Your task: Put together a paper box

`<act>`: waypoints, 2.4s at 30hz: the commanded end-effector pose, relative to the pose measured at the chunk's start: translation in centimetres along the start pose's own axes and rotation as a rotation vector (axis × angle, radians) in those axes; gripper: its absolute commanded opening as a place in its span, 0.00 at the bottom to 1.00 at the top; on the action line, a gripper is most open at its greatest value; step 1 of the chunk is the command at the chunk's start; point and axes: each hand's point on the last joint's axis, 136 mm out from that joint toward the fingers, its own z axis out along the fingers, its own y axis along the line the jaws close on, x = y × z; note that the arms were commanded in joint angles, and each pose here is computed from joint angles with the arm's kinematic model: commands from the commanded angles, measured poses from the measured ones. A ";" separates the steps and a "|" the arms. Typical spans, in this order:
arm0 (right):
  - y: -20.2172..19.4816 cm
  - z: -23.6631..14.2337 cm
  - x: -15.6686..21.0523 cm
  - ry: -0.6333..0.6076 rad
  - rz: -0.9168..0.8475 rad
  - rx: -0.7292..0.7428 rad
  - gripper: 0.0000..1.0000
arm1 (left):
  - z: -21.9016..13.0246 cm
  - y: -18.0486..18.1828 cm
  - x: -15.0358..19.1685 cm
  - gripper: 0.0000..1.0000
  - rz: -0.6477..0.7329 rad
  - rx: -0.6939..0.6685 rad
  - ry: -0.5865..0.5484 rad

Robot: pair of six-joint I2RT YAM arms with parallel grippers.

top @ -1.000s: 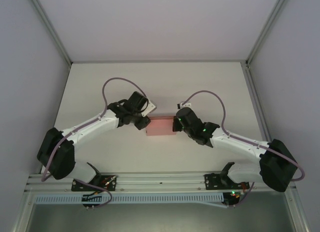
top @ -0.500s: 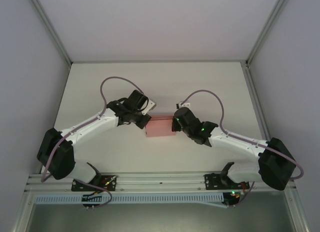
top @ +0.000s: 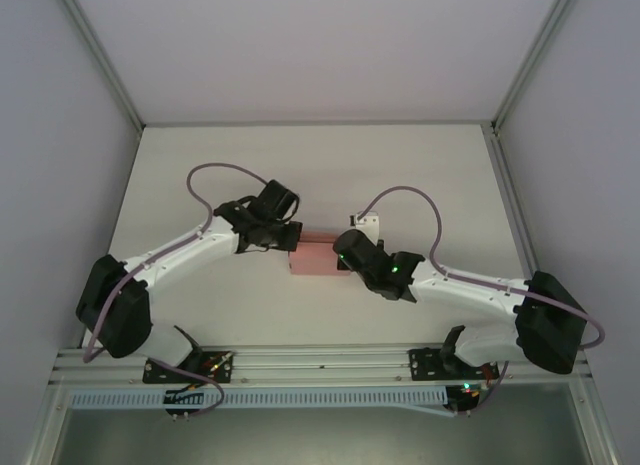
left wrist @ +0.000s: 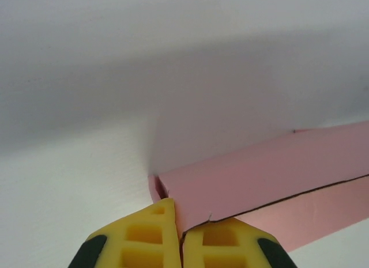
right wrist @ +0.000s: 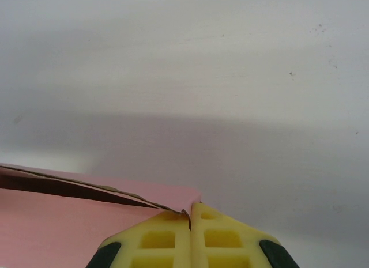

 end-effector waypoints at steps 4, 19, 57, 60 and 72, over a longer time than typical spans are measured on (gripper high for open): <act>-1.8 0.1 3.6 0.082 -0.038 0.028 0.00 | 0.8 -1.7 1.4 0.00 0.041 0.037 -0.102; -1.3 0.6 4.7 0.017 -0.095 -0.097 0.00 | 2.9 0.6 7.7 0.00 0.150 -0.041 -0.185; -4.4 -1.7 1.8 0.095 0.330 -0.103 0.69 | 1.6 -0.5 7.6 0.02 0.217 -0.090 -0.316; -4.0 -1.3 3.4 0.155 0.311 -0.130 0.62 | 1.2 -0.7 7.4 0.03 0.222 -0.079 -0.331; -5.5 -0.6 8.1 0.259 0.310 -0.111 0.56 | -1.4 -2.9 7.2 0.66 0.275 0.038 -0.325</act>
